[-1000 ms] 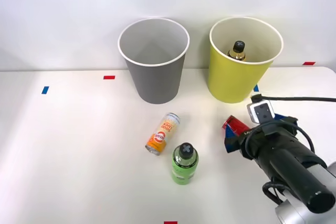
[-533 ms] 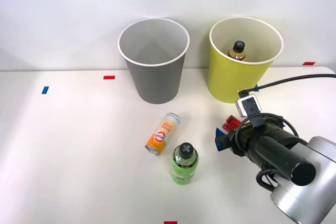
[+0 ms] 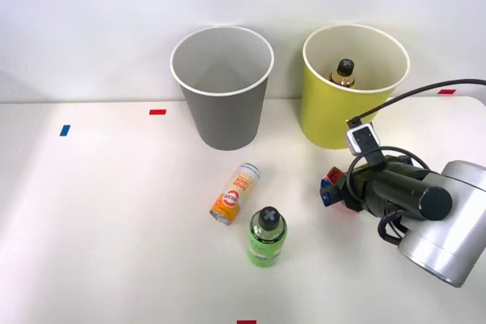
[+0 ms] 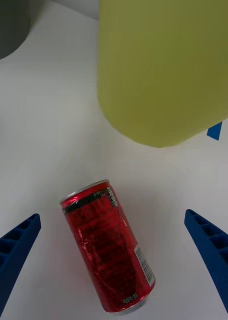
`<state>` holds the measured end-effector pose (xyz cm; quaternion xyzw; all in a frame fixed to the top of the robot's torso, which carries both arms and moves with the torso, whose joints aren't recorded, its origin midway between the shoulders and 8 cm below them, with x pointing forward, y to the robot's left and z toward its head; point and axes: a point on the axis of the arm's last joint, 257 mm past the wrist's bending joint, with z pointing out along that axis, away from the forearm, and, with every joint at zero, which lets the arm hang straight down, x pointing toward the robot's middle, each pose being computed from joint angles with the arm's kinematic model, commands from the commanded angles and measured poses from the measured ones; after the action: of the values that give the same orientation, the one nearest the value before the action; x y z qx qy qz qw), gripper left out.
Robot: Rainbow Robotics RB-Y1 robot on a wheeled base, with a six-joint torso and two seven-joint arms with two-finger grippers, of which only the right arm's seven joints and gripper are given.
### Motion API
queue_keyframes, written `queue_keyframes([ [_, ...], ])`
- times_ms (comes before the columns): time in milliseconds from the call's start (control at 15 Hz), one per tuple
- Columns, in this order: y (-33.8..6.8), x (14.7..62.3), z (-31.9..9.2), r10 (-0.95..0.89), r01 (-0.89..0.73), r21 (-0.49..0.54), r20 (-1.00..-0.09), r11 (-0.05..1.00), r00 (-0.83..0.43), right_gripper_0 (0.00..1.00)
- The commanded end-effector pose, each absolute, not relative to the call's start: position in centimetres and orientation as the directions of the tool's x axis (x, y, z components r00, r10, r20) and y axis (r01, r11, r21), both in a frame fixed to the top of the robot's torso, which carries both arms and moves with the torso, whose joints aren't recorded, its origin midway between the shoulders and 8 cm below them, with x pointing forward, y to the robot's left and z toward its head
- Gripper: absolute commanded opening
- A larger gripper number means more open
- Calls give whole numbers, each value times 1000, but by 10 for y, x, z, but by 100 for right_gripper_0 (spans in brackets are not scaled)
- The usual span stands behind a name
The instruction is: Put cans in the gray bin, plastic bottles in the light green bin
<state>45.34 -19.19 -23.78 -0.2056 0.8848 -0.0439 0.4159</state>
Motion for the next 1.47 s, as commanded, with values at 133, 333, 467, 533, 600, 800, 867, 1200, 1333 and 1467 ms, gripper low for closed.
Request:
queue_keyframes([
  [133, -194, 448, -244, -422, -374, -224, -661, 900, -620, 100],
  [333, -193, 458, -255, -487, -391, -298, -637, 871, -597, 100],
  [467, -198, 468, -256, -496, -383, -320, -633, 867, -594, 100],
  [533, -198, 467, -259, -507, -391, -326, -625, 861, -594, 100],
  [600, -197, 466, -260, -518, -399, -334, -618, 854, -591, 100],
  [800, -201, 458, -265, -517, -421, -304, -578, 855, -631, 100],
  [867, -199, 456, -265, -516, -430, -291, -569, 855, -640, 100],
  [1200, -199, 463, -274, -503, -417, -284, -561, 863, -657, 100],
  [1333, -197, 466, -280, -498, -414, -280, -557, 866, -665, 100],
  [1467, -192, 471, -286, -487, -408, -270, -555, 872, -675, 100],
])
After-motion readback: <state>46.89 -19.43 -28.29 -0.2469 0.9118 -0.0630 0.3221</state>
